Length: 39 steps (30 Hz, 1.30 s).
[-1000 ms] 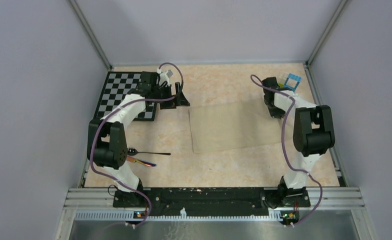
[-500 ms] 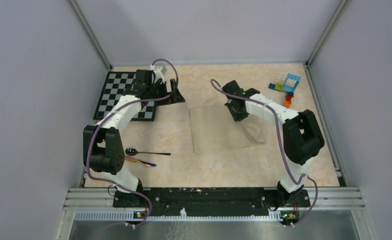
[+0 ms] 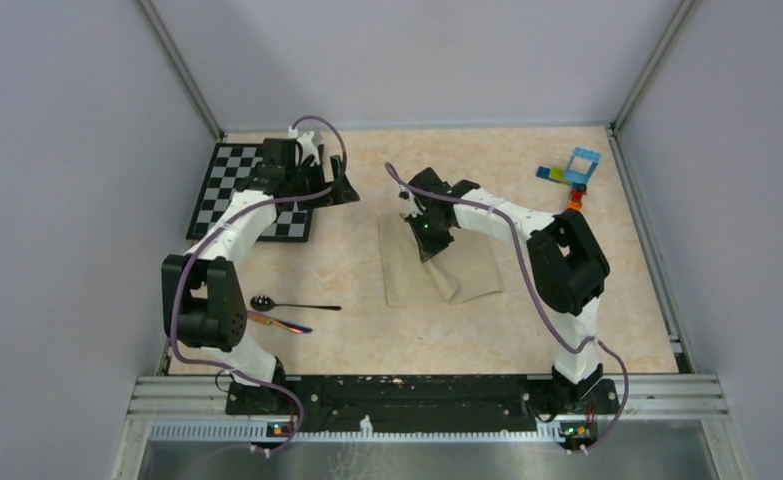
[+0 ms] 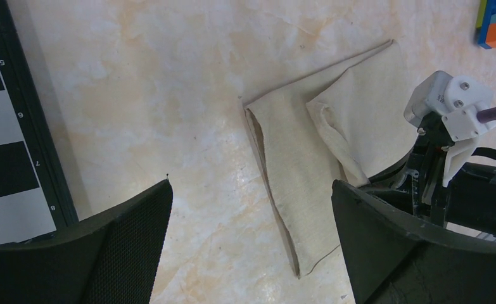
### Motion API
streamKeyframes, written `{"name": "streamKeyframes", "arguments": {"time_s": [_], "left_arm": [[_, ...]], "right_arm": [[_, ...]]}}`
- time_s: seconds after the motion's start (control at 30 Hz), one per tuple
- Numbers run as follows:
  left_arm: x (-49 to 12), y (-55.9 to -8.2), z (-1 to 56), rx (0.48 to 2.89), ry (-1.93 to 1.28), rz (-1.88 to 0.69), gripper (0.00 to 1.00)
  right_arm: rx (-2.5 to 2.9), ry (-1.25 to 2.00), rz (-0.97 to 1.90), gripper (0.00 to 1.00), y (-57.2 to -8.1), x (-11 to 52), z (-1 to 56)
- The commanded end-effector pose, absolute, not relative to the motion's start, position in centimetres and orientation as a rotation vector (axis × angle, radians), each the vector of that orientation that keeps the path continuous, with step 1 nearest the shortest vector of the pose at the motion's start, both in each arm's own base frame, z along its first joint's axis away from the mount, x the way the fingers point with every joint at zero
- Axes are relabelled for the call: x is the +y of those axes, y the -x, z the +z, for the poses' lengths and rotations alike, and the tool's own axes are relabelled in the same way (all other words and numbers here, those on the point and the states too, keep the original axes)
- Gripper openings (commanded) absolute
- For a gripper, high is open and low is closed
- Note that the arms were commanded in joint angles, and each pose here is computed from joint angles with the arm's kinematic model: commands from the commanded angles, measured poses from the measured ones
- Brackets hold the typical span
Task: Fold the napkin into a case and place the utensils inside
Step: Fold the rectangle-folded napkin at the center of the board.
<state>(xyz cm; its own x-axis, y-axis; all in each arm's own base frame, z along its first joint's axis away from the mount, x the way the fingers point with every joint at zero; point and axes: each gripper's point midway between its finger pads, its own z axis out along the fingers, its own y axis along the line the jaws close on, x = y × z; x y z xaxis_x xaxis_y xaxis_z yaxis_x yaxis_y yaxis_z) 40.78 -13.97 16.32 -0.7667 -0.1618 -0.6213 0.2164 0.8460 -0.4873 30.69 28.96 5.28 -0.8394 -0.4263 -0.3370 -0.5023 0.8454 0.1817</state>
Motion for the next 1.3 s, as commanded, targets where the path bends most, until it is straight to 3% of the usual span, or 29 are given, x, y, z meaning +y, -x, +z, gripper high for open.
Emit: {"name": "streamKeyframes", "arguments": {"time_s": [0.0,0.73,0.9,0.93,0.97,1.0,1.07,1.27], "left_arm": [[-13.5,-41.0,18.7,2.269,-0.059,-0.712,0.99],[-13.8,-40.9,18.6,2.267,-0.063,-0.781,0.99],[-13.7,-40.9,18.6,2.266,-0.061,-0.778,0.99],[-13.7,-40.9,18.5,2.267,-0.062,-0.778,0.99],[-13.7,-40.9,18.5,2.269,-0.062,-0.777,0.99],[-13.7,-40.9,18.5,2.269,-0.061,-0.776,0.99],[-13.7,-40.9,18.4,2.272,-0.059,-0.772,0.99],[-13.8,-40.9,18.0,2.279,-0.060,-0.784,0.99]], "right_arm": [[2.699,0.653,0.488,0.00,-31.4,32.1,7.4],[2.810,0.574,0.416,0.00,-31.1,33.2,5.2],[2.792,0.537,0.598,0.24,-30.9,35.0,5.9],[2.774,0.518,0.764,0.35,-30.5,36.1,6.9],[2.724,0.482,0.896,0.61,-30.8,36.9,7.5],[2.687,0.464,0.997,0.76,-30.7,37.4,9.0],[2.614,0.460,1.063,0.82,-31.1,37.8,10.8],[2.451,0.338,1.283,0.85,-30.7,34.7,15.4]]}}
